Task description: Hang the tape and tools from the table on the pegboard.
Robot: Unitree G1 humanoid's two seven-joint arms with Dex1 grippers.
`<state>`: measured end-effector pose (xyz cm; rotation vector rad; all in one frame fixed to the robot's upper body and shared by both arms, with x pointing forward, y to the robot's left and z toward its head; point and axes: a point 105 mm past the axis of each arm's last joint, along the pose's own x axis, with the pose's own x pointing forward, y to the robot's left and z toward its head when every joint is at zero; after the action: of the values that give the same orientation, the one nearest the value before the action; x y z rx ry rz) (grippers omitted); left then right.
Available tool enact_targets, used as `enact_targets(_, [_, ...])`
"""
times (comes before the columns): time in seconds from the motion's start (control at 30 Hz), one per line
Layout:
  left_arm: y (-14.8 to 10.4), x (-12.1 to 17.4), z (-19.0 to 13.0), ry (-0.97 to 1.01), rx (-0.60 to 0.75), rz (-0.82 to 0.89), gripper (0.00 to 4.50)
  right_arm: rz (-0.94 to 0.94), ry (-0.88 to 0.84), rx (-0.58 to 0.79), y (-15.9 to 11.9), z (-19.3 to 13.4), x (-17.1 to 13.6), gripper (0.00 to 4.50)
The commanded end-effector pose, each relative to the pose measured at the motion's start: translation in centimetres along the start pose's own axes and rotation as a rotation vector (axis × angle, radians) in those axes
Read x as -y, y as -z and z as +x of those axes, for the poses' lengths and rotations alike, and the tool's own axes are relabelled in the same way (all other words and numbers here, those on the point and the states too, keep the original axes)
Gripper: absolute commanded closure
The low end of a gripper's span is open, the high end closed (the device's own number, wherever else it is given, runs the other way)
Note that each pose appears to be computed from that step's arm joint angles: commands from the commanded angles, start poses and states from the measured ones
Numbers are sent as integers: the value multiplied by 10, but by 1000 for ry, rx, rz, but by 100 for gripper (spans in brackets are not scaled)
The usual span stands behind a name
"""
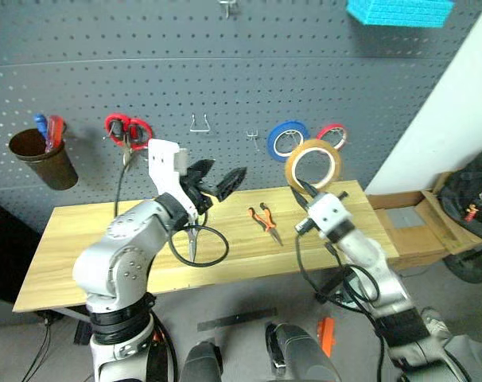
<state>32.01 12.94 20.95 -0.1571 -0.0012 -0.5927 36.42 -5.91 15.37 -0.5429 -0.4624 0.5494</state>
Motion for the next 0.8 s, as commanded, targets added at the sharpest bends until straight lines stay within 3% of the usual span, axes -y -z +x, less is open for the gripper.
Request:
enact_targets(0.03, [-9,2,-1,-5,19,35,0,-5,5,97,-13,25,5,424])
enact_targets(0.37, [-15,-2,7,-34,19,64,0,4,-141,147,-8,51,-19,424])
enact_targets(0.57, [-9,2,16,-21,2,81,0,168,-349,-32,28,46,-51,424])
enact_targets(0.8, [-10,2,23,-12,5,94,0,166,-291,-99,36,55,-26,424])
